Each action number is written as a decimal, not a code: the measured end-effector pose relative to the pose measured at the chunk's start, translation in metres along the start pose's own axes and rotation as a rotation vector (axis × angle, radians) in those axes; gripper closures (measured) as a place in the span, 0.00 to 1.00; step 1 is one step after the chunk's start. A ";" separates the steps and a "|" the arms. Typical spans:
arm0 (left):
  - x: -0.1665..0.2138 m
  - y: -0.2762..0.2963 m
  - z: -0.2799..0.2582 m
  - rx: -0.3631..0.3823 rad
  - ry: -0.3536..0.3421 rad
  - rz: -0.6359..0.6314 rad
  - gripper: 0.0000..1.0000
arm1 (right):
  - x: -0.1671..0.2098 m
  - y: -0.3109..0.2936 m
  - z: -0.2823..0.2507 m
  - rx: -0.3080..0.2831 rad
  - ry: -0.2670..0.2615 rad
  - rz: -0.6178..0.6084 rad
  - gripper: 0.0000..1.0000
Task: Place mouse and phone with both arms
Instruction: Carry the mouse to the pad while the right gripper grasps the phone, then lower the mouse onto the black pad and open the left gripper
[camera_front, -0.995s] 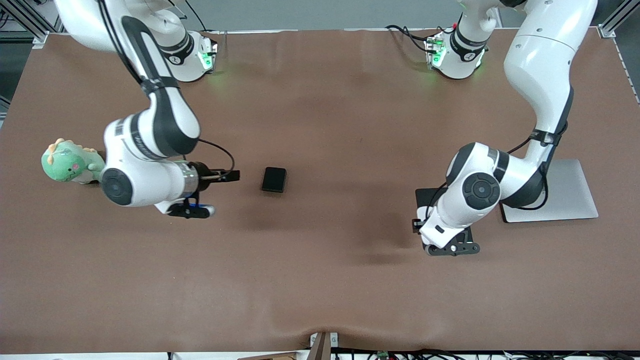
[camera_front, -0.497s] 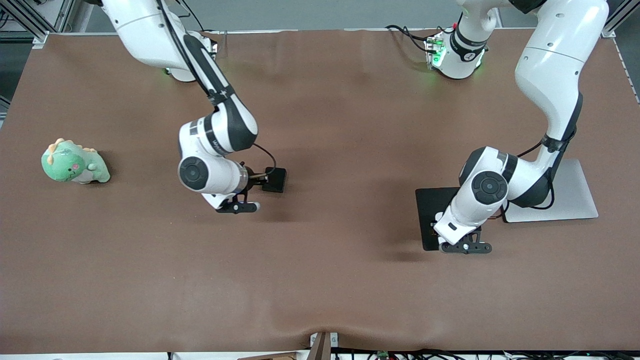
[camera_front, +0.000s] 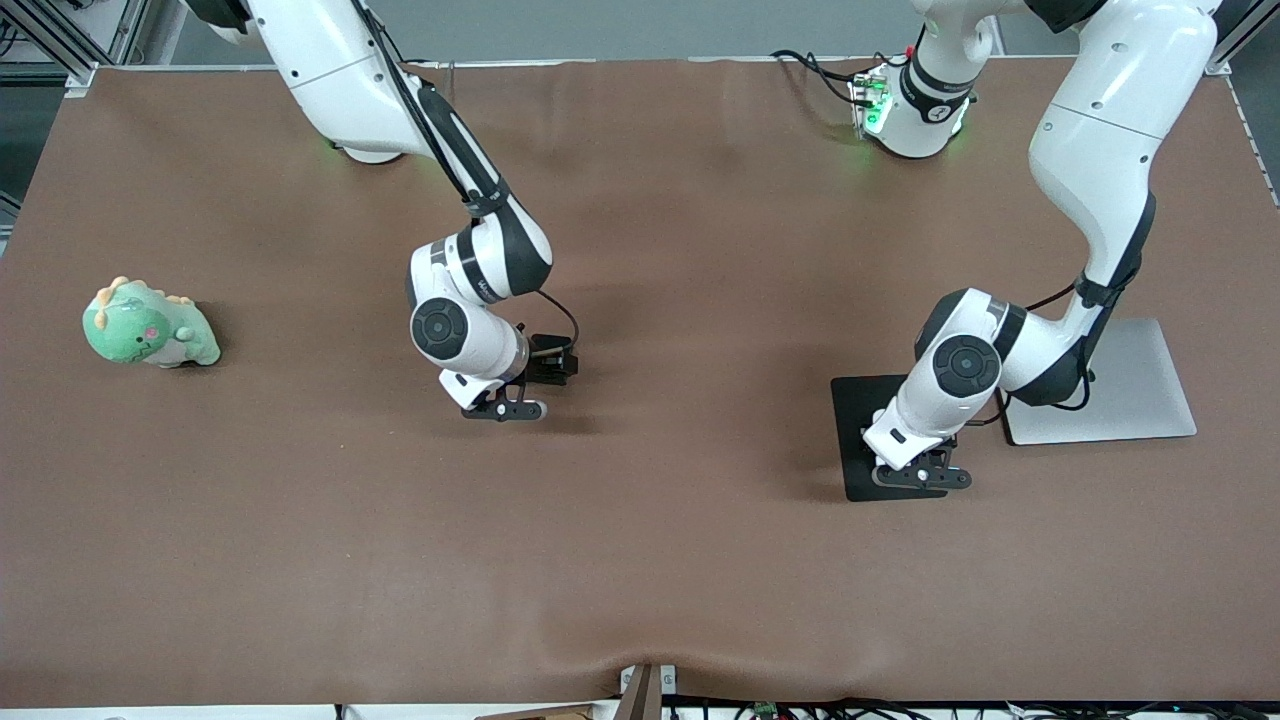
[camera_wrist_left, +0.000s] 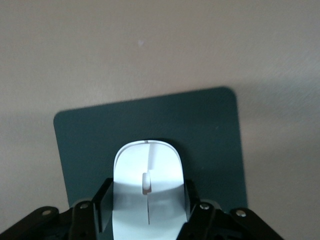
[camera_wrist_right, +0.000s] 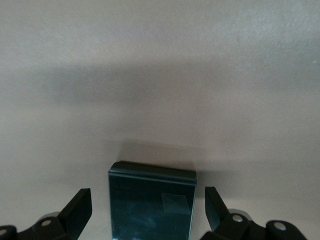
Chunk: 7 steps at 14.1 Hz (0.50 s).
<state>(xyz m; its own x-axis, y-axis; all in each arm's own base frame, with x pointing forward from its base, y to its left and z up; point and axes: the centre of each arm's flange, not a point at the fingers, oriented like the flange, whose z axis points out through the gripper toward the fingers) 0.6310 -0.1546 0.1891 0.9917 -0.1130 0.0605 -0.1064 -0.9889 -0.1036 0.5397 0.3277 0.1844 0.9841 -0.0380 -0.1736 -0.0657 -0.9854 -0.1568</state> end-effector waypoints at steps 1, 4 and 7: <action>-0.001 -0.001 0.002 -0.001 -0.002 -0.001 0.40 | -0.002 0.002 0.006 -0.005 -0.001 0.004 0.00; -0.001 -0.002 0.001 -0.002 0.001 -0.002 0.16 | -0.007 0.002 0.011 -0.012 -0.006 0.059 0.00; 0.011 -0.003 -0.033 -0.001 0.062 -0.005 0.00 | -0.015 -0.010 0.015 -0.016 -0.007 0.100 0.00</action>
<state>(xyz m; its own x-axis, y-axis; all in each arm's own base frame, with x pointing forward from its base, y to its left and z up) 0.6401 -0.1562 0.2232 0.9860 -0.1138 0.1222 -0.1016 -0.9896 -0.1022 0.5234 0.3402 0.1743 0.9715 -0.1349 -0.1948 -0.1607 -0.9793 -0.1231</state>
